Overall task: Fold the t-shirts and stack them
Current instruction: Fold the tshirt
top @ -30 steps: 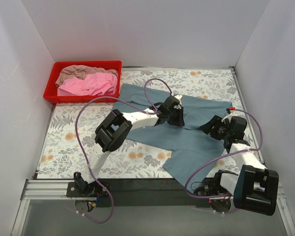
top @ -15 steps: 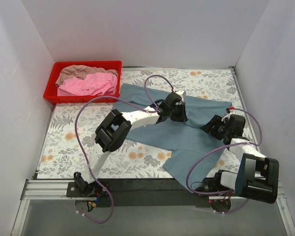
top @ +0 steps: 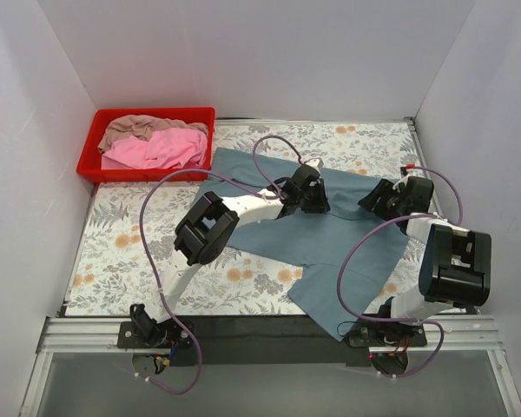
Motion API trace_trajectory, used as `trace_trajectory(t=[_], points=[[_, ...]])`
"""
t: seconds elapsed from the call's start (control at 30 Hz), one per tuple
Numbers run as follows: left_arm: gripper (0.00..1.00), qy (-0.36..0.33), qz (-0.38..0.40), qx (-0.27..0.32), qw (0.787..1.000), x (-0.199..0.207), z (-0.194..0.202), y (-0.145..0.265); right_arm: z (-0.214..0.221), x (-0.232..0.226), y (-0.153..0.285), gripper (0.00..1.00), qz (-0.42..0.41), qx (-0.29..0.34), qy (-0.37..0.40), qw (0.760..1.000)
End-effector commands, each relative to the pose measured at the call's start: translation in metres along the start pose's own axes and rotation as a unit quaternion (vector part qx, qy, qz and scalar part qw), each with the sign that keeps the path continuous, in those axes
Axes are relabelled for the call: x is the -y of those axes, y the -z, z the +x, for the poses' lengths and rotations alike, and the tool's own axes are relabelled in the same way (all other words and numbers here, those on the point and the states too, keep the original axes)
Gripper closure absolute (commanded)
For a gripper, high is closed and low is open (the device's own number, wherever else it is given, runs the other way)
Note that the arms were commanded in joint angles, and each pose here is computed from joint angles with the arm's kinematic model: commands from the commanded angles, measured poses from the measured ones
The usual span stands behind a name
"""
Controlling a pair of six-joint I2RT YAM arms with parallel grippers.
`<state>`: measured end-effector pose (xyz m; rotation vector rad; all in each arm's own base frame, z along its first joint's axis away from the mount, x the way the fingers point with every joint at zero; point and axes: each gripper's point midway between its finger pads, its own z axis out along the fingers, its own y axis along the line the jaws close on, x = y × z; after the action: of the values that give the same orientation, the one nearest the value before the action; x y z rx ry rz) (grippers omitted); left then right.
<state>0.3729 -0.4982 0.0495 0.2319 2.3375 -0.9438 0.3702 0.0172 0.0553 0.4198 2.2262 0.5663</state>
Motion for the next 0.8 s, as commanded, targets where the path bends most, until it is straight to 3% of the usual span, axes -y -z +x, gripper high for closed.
trace_trajectory(t=[0.0,0.3,0.63,0.77], points=[[0.91,0.03,0.007,0.022,0.999,0.001,-0.021,-0.001,-0.022,-0.008,-0.005,0.37,-0.015,0.027,0.033,0.999],[0.91,0.042,0.014,0.006,0.999,-0.003,-0.012,-0.004,-0.009,0.006,0.01,0.37,0.016,0.037,0.055,0.998],[0.9,0.044,0.021,0.006,0.999,0.0,-0.014,-0.004,-0.005,-0.011,0.036,0.47,-0.013,0.058,0.055,0.997],[0.9,0.05,0.021,0.007,0.998,0.001,-0.014,-0.003,0.006,0.001,0.042,0.54,0.023,0.051,0.036,0.998]])
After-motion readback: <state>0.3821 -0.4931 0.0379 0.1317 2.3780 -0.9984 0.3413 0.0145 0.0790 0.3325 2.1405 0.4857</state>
